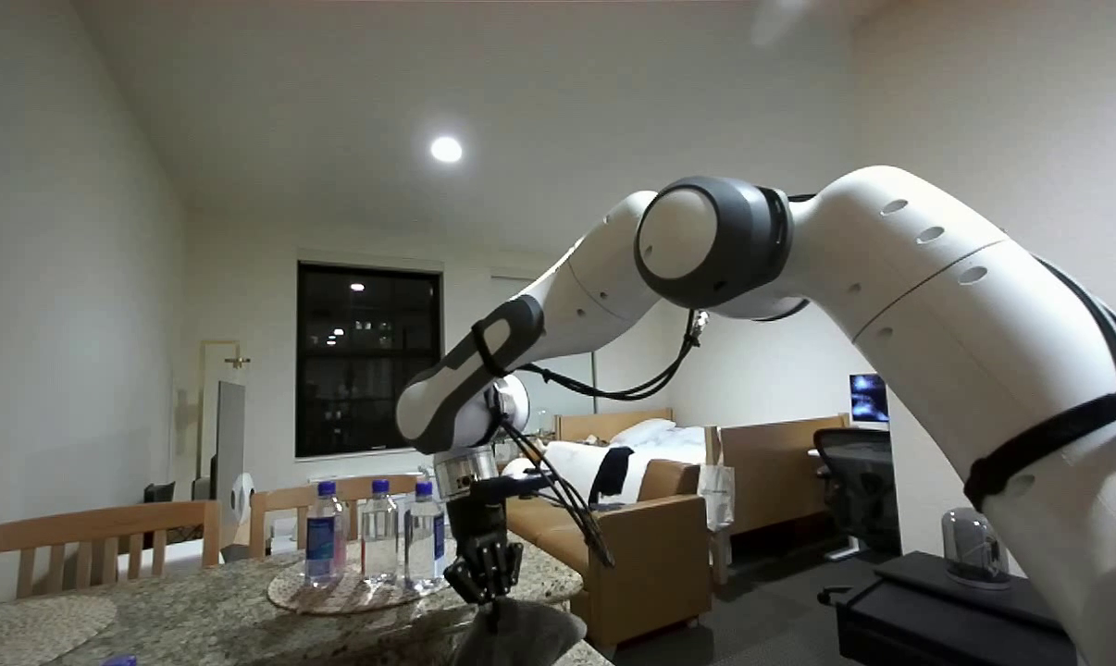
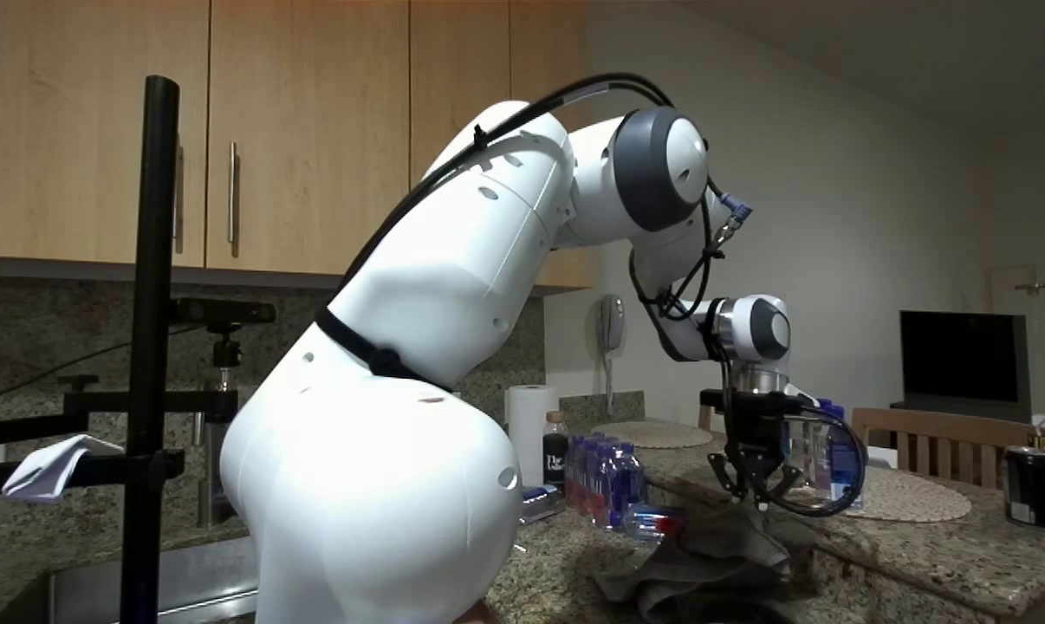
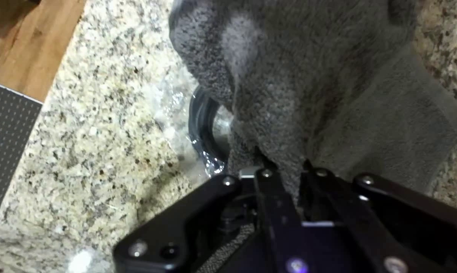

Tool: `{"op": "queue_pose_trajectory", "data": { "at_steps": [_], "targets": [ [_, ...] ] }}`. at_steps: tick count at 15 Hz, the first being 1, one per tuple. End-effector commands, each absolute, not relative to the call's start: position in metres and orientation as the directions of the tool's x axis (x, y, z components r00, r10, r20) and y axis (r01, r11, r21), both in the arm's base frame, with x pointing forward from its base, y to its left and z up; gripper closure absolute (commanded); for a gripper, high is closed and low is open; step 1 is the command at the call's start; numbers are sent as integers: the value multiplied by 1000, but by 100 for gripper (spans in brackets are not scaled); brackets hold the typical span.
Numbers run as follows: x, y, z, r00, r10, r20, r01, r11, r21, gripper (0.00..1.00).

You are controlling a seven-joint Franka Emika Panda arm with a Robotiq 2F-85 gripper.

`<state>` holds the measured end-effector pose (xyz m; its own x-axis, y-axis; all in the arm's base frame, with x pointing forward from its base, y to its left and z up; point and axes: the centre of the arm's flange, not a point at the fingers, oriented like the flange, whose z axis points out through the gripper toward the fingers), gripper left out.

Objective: Slide the grey mat to the right

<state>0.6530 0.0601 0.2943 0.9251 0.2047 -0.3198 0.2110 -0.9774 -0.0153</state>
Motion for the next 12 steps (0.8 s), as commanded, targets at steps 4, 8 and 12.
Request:
{"op": "queue_pose_trajectory", "data": {
  "at_steps": [4,8,12],
  "targets": [
    [632,6,298,855,304,-420,308,-950,-59,90],
    [633,-19,308,833,360,-421,356,-930,-92,90],
    [630,-39,297,797,377,-472,384,-919,-86,90]
  ]
}}
